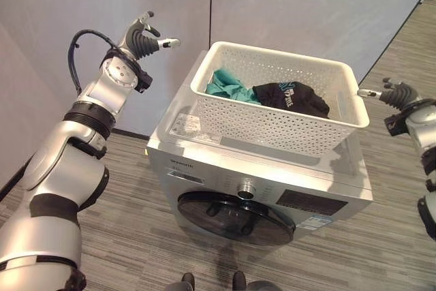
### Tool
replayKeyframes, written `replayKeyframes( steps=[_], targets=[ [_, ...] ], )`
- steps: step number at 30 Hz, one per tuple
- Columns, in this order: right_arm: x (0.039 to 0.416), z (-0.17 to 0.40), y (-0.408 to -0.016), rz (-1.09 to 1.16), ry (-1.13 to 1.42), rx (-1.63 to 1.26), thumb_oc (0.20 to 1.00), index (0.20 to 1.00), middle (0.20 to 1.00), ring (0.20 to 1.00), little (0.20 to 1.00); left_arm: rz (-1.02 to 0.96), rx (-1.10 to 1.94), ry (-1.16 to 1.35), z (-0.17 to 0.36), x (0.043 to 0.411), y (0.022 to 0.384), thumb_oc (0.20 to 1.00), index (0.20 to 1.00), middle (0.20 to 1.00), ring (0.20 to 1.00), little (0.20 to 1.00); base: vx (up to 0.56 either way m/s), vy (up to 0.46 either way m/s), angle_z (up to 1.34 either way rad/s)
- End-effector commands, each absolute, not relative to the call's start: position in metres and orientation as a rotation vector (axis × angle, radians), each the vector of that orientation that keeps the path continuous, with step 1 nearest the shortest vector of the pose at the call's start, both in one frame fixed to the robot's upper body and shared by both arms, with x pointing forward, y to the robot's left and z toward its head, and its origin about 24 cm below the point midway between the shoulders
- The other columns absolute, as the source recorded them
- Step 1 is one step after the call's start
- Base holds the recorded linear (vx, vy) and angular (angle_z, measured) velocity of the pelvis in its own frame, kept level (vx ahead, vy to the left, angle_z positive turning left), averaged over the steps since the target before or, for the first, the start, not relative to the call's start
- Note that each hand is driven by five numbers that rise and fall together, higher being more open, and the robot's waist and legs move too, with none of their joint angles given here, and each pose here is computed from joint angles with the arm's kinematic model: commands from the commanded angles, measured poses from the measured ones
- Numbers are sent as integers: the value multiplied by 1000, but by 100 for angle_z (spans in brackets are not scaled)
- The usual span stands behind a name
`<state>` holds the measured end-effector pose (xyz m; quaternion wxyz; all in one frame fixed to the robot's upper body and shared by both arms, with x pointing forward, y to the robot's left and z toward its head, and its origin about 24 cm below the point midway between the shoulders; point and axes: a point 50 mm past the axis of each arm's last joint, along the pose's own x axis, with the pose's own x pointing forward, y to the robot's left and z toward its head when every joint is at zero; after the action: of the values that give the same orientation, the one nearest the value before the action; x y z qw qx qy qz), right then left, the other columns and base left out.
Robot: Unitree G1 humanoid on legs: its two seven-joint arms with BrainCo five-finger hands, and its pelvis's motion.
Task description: Grab the laundry basket,head to the washer,open it,put in the laundry and shut it.
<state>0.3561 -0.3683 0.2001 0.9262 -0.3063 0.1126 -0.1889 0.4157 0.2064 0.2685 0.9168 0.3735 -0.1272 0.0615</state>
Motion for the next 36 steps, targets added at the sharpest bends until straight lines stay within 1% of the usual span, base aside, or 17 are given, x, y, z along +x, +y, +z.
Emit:
replayKeyframes(
  steps=[1, 5, 8, 9, 10, 13, 17, 21, 22, 23, 25, 26, 27, 31, 32, 34, 36],
  targets=[
    [339, 242, -398, -577, 89, -583, 1000, 1000, 1000, 1000, 1000, 224, 722, -380, 291, 408, 221, 1000, 1000, 1000, 1000, 1000, 0, 0, 0],
    [313, 215, -426, -657, 149, -523, 1000, 1000, 1000, 1000, 1000, 214, 687, -424, 279, 395, 230, 1000, 1000, 1000, 1000, 1000, 0, 0, 0],
    [266, 163, -457, -741, 268, -435, 1000, 1000, 1000, 1000, 1000, 194, 749, -374, 237, 376, 248, 1000, 1000, 1000, 1000, 1000, 2, -2, 1],
    [265, 162, -458, -742, 272, -435, 1000, 1000, 1000, 1000, 1000, 192, 750, -372, 237, 376, 247, 1000, 1000, 1000, 1000, 1000, -7, -12, 6],
    [239, 145, -469, -783, 299, -417, 1000, 1000, 1000, 1000, 1000, 186, 780, -332, 213, 360, 260, 1000, 1000, 1000, 1000, 1000, -9, -16, 6],
    [212, 124, -474, -801, 323, -413, 1000, 1000, 1000, 1000, 1000, 192, 801, -289, 187, 341, 273, 1000, 1000, 1000, 1000, 1000, 4, -17, 5],
    [161, 81, -472, -837, 379, -391, 1000, 1000, 1000, 1000, 1000, 177, 755, -173, 135, 296, 293, 1000, 1000, 1000, 1000, 1000, 2, -28, -3],
    [116, -4, -431, -809, 524, -190, 1000, 1000, 1000, 1000, 1000, 196, 520, 82, 48, 246, 295, 1000, 1000, 1000, 1000, 1000, 11, -48, 0],
    [116, -4, -431, -808, 525, -190, 1000, 1000, 1000, 1000, 1000, 197, 520, 84, 48, 246, 296, 1000, 1000, 1000, 1000, 1000, -9, -51, 3],
    [96, -40, -411, -776, 652, -117, 1000, 1000, 1000, 1000, 1000, 163, 441, 173, 21, 228, 286, 1000, 1000, 1000, 1000, 1000, 15, -33, 3],
    [84, -55, -402, -758, 722, -92, 1000, 1000, 1000, 1000, 1000, 156, 430, 220, 10, 220, 285, 1000, 1000, 1000, 1000, 1000, -7, -56, 11],
    [60, -90, -376, -707, 907, -28, 1000, 1000, 1000, 1000, 1000, 151, 387, 312, -14, 213, 279, 1000, 1000, 1000, 1000, 1000, -24, -61, 20],
    [61, -91, -376, -706, 906, -27, 1000, 1000, 1000, 1000, 1000, 152, 388, 311, -14, 213, 279, 1000, 1000, 1000, 1000, 1000, -32, -76, 17],
    [21, -145, -313, -600, 1263, 96, 1000, 1000, 1000, 1000, 1000, 132, 451, 573, -70, 195, 269, 1000, 1000, 1000, 1000, 1000, -32, -82, 16],
    [20, -155, -291, -527, 1351, 86, 1000, 1000, 1000, 1000, 1000, 82, 576, 685, -91, 185, 265, 1000, 1000, 1000, 1000, 1000, -46, -82, 15],
    [23, -159, -280, -470, 1372, 62, 1000, 1000, 1000, 1000, 1000, 62, 625, 737, -100, 179, 264, 1000, 1000, 1000, 1000, 1000, -34, -59, 5],
    [46, -166, -251, -292, 1357, -9, 1000, 1000, 1000, 1000, 1000, 56, 638, 898, -124, 156, 263, 1000, 1000, 1000, 1000, 1000, -62, -111, 2]
  ],
)
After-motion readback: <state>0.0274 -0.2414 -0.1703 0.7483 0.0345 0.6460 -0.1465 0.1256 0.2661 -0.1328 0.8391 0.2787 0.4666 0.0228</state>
